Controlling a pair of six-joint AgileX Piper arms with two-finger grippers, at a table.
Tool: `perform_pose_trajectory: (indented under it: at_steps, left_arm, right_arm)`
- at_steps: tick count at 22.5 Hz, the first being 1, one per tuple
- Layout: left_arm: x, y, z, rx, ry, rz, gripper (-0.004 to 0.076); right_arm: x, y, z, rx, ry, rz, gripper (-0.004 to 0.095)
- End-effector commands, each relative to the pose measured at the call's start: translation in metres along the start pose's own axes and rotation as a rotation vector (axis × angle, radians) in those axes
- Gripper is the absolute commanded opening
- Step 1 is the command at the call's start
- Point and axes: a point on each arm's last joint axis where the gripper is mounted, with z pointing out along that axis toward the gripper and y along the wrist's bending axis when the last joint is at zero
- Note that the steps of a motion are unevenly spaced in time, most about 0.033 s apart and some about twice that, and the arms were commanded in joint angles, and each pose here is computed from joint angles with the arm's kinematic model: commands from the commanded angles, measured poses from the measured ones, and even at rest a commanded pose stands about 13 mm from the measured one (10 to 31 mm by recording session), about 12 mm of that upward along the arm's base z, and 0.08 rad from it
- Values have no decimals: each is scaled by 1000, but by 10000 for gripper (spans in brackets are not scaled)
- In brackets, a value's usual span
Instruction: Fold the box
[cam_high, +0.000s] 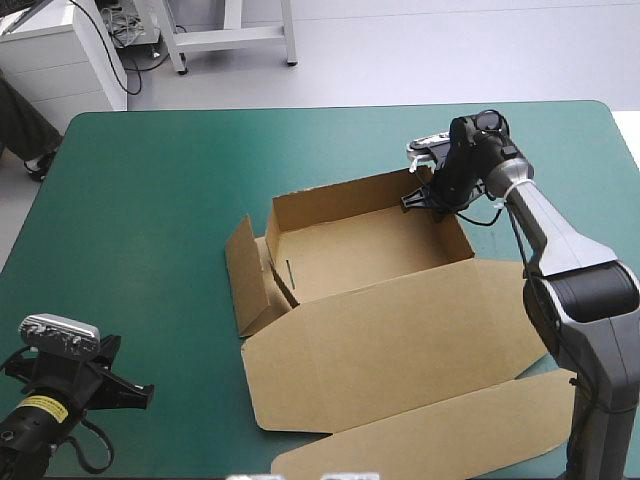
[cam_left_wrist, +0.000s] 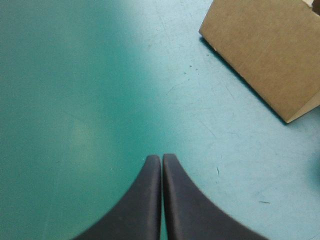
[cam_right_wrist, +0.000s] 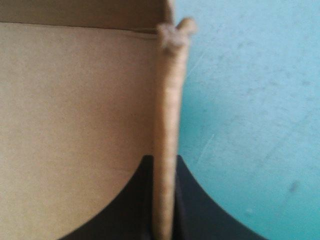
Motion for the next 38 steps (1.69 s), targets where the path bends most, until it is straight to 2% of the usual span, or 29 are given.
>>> perform_pose_trajectory:
  at_steps: [1, 3, 11, 13, 14, 15, 16, 17, 18, 19, 22, 26, 31, 38]
  left_arm:
    - [-13, 2, -5, -8, -88, -12, -8]
    - [-14, 2, -5, -9, -103, -12, -8]
    - [-20, 0, -5, 15, -159, -39, -1]
    - [-20, 0, -5, 15, -159, -39, 64]
    - [-20, 0, -5, 15, -159, -39, 159]
    - [-20, 0, -5, 15, -159, -39, 204]
    - [-19, 0, -5, 16, -153, -39, 321]
    - [-19, -1, -5, 22, -153, -45, 367]
    - [-19, -1, -5, 22, -152, -45, 461]
    - [-19, -1, -5, 22, -152, -45, 501]
    - [-19, -1, -5, 22, -152, -45, 507]
    - [-21, -8, -6, 108, -170, -138, 505]
    - [-27, -7, -8, 97, -195, -58, 505]
    - [-64, -1, 4, 95, -182, -122, 474]
  right_arm:
    - [8, -1, -72, 44, -140, -11, -20]
    - [16, -3, -103, 93, -204, -23, -20]
    - [65, -2, -215, 153, -460, 18, -20]
    - [72, -1, -226, 160, -490, 17, -20]
    - [75, -1, -231, 162, -500, 17, -20]
    - [76, 0, -231, 160, -502, 17, -20]
    - [75, 0, -231, 153, -503, 18, -20]
    - [75, 0, -231, 151, -503, 18, -20]
    - [75, 2, -231, 129, -505, 19, -20]
    - [75, 3, -231, 116, -507, 20, -20]
    - [75, 4, -231, 107, -508, 21, -20]
    - [75, 5, -232, 102, -511, 19, -20]
    - [75, 5, -232, 103, -511, 17, -20]
    - [75, 5, -232, 103, -511, 15, -20]
